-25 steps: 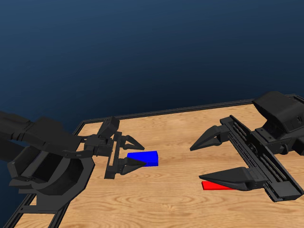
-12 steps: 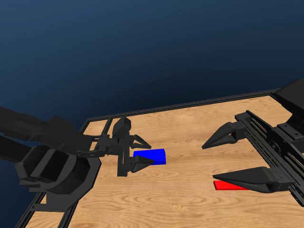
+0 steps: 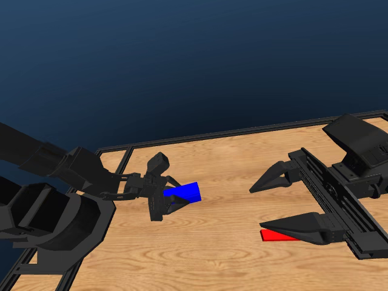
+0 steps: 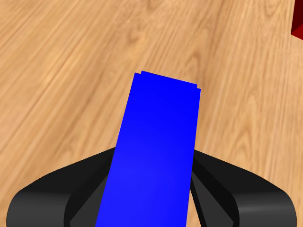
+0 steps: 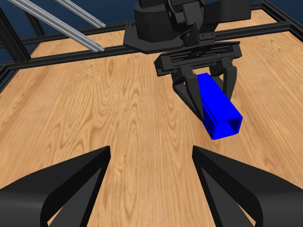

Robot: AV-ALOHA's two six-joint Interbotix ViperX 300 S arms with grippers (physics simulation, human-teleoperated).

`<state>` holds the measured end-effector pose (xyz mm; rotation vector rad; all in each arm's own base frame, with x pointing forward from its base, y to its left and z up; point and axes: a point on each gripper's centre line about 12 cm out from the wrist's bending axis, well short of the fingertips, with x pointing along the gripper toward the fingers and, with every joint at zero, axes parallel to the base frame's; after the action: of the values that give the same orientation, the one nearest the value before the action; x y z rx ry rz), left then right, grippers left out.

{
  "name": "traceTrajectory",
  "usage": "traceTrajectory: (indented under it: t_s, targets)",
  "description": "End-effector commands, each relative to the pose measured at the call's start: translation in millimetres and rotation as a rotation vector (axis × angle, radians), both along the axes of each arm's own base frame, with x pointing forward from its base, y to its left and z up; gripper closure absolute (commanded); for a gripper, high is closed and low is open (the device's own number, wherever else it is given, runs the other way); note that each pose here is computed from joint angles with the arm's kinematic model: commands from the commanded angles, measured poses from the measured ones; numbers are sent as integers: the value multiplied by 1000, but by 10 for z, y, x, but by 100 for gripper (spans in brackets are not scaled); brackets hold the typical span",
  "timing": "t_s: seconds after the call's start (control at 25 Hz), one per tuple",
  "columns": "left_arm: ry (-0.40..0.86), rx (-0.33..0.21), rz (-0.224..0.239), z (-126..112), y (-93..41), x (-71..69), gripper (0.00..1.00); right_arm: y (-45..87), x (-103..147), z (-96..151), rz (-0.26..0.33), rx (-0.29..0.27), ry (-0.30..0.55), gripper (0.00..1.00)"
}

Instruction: Insert peg into socket

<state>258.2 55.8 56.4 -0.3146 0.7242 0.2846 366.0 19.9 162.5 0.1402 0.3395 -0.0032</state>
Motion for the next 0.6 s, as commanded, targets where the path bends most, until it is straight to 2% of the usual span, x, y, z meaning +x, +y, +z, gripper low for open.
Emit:
traceTrajectory:
  t_s: [0.04, 0.24, 0.32, 0.48, 0.6]
  targets:
    - [-41, -28, -31, 39, -160, 43, 100, 73, -18, -18, 5, 35, 28, 0]
    - [-58, -31, -57, 119, -271, 75, 100, 123, -126, -88, 3, 61, 99, 0]
    - [-64, -32, -73, 167, -330, 106, 100, 143, -173, -198, 6, 62, 172, 0]
    - [-119, -35, -116, 411, -499, 237, 100, 152, -266, -328, -2, 86, 284, 0]
    - [-149, -44, -139, 560, -600, 301, 100, 195, -293, -380, 6, 94, 327, 0]
